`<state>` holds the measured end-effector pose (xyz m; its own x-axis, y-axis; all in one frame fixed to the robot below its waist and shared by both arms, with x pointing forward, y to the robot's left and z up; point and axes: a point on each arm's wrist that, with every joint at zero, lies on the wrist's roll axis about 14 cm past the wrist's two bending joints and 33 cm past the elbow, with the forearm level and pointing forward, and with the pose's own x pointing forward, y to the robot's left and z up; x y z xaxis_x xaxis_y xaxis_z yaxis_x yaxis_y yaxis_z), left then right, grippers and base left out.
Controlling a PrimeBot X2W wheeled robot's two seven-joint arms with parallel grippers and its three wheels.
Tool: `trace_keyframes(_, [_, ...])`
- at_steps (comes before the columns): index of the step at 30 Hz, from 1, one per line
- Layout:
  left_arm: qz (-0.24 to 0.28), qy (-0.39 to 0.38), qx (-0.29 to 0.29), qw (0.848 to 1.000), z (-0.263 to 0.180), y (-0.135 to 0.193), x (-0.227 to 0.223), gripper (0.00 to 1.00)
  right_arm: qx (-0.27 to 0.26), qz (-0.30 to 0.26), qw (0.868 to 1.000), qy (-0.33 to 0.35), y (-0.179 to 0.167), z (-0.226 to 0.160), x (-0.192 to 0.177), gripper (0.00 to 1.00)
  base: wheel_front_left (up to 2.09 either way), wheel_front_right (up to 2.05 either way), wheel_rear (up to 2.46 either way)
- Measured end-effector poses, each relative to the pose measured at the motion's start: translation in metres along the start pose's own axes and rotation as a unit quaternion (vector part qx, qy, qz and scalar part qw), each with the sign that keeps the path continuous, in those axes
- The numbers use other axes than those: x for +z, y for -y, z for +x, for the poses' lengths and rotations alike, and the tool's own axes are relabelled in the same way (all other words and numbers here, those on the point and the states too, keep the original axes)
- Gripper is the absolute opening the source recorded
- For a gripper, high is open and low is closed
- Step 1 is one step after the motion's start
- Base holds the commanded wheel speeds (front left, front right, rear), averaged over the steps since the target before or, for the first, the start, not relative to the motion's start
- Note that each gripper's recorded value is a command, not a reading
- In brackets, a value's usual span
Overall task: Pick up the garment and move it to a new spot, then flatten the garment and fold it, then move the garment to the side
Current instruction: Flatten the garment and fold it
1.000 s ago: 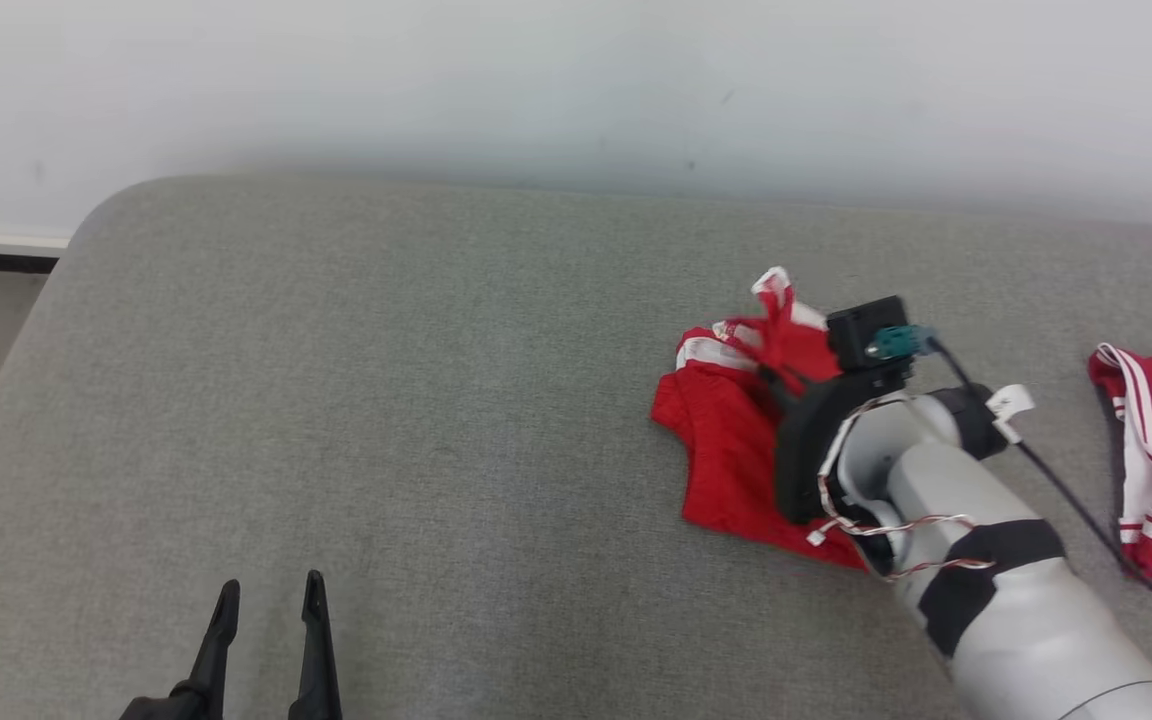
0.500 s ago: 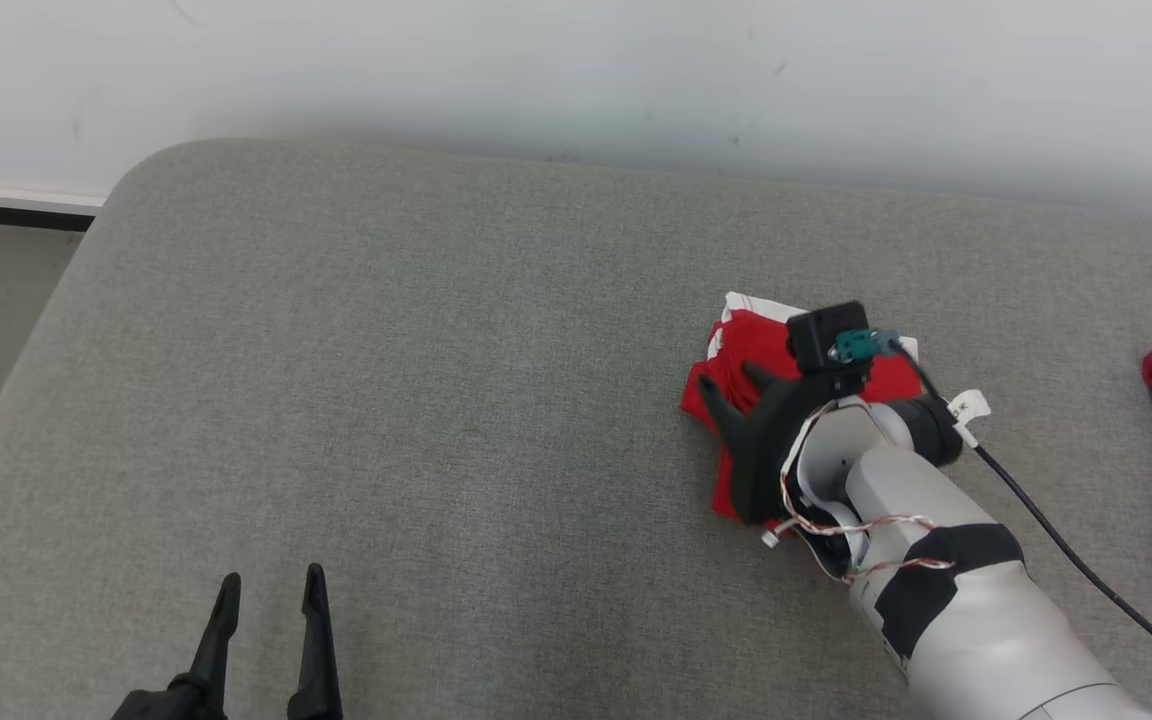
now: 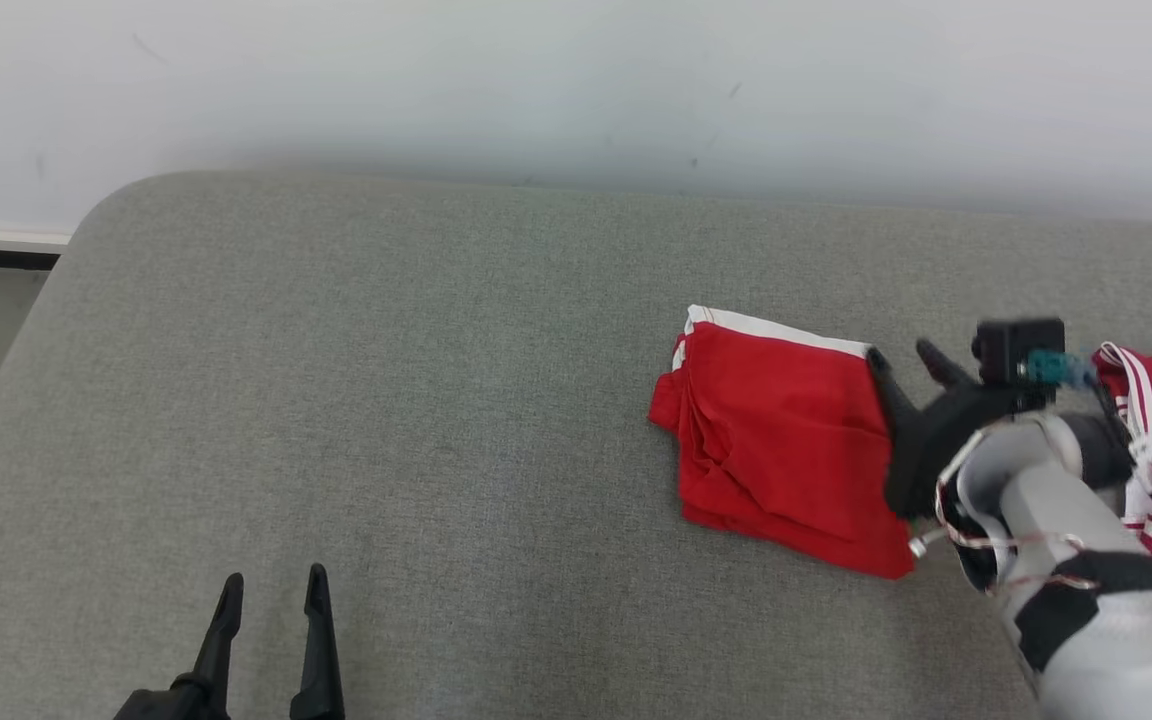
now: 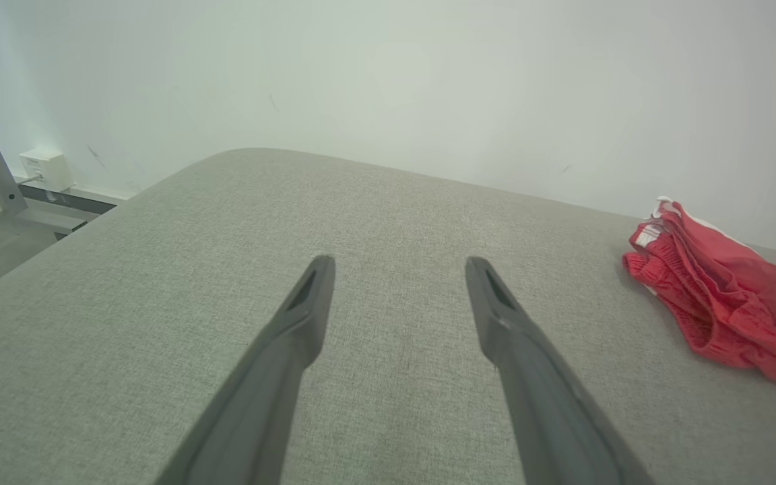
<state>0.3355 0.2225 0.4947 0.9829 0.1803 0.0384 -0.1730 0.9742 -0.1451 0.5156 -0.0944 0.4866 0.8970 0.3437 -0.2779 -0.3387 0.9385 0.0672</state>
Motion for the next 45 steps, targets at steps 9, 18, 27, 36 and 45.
trace_keyframes(9, [0.001, -0.006, 0.003, 1.000, 0.000, -0.001, -0.004, 1.00, 0.035, -0.007, 0.998, -0.046, -0.044, -0.003, -0.058, 0.00, 0.00, 0.00, 0.00])
trace_keyframes(18, [0.003, -0.007, 0.011, 1.000, -0.001, -0.007, -0.003, 1.00, 0.132, -0.027, 0.987, -0.085, -0.120, -0.010, -0.085, 0.00, 0.00, 0.00, 0.00])
trace_keyframes(27, [0.001, -0.004, 0.005, 1.000, 0.001, -0.003, -0.002, 1.00, 0.191, 0.036, 0.980, -0.035, -0.163, -0.024, -0.055, 0.00, 0.00, 0.00, 0.00])
trace_keyframes(36, [0.003, 0.004, -0.007, 1.000, 0.002, 0.005, 0.002, 1.00, 0.112, 0.080, 0.986, 0.092, -0.108, -0.040, -0.001, 1.00, 0.00, 0.00, 0.00])
trace_keyframes(45, [-0.003, 0.033, -0.035, 0.999, 0.010, 0.026, 0.019, 1.00, -0.011, 0.058, 0.981, 0.183, -0.014, -0.092, 0.024, 1.00, 0.00, 0.00, 0.00])
